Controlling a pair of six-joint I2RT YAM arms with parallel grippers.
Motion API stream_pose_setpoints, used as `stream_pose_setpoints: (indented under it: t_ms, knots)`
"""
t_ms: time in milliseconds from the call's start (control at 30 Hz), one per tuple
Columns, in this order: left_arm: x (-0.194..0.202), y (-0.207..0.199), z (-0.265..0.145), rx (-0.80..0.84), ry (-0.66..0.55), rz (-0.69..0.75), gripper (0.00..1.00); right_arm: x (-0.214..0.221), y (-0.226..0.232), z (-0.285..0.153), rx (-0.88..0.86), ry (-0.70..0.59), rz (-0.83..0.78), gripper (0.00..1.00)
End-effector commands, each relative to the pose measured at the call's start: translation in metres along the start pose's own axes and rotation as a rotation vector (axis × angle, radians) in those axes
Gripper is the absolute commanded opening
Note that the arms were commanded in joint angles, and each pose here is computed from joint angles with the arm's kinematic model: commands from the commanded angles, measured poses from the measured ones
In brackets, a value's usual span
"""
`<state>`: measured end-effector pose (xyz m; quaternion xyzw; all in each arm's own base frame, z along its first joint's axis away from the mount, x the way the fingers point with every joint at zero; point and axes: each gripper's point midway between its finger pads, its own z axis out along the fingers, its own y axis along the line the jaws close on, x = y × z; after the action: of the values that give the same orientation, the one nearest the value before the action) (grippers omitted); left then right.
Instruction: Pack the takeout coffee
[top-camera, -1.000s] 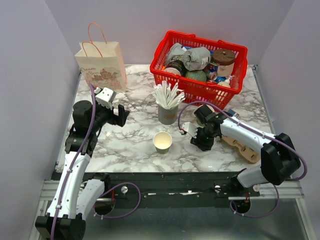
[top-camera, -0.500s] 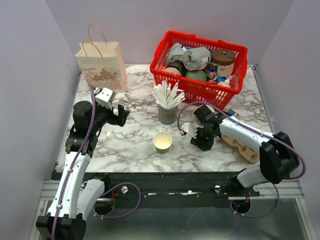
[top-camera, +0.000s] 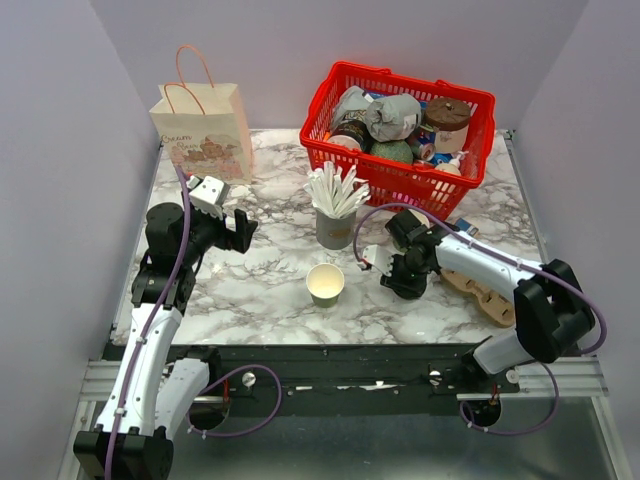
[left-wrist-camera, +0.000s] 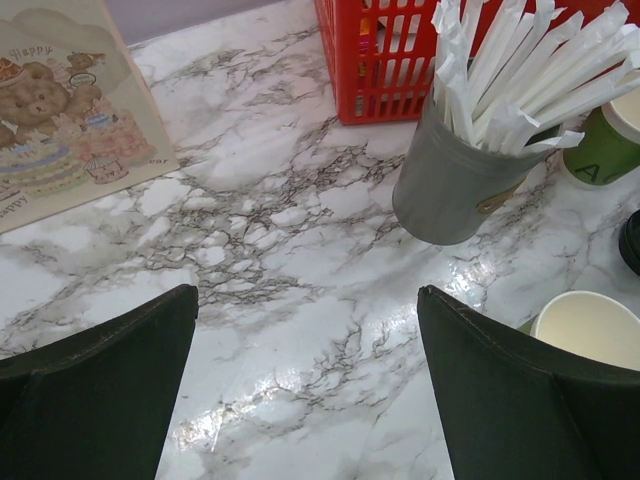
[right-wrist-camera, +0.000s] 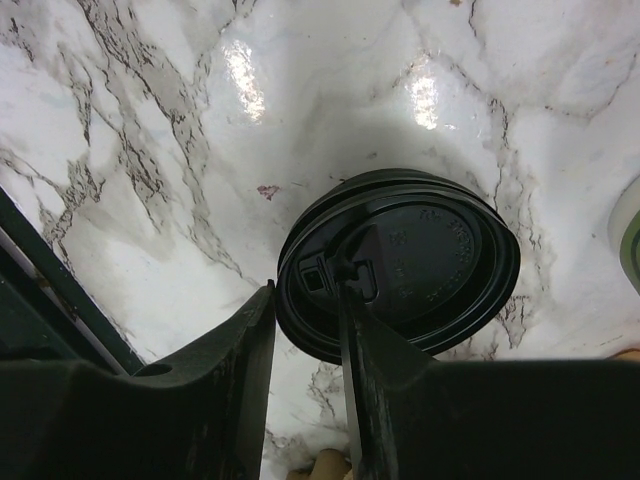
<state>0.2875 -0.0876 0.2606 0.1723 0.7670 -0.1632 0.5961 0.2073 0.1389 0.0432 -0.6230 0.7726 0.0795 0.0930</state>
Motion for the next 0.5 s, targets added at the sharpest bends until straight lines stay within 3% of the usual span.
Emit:
stream_pose_setpoints:
  t_ms: [0,300,467]
  knots:
    - [-0.0016,-0.0018,-0.0017,0.01,-0.02,-0.005,0.99,-0.0069,-0.008,-0.0009,0.016,-0.001,-0.008,0.39]
    - [0.0015,-0.0005,-0.0018,0.005,-0.02,-0.004,0.99,-0.0071,-0.0077,0.001,0.024,0.008,-0.023,0.38]
    - [0.0022,-0.0004,-0.0026,0.004,-0.02,-0.005,0.99,-0.0093,-0.0084,0.0003,0.025,0.01,-0.023,0.29]
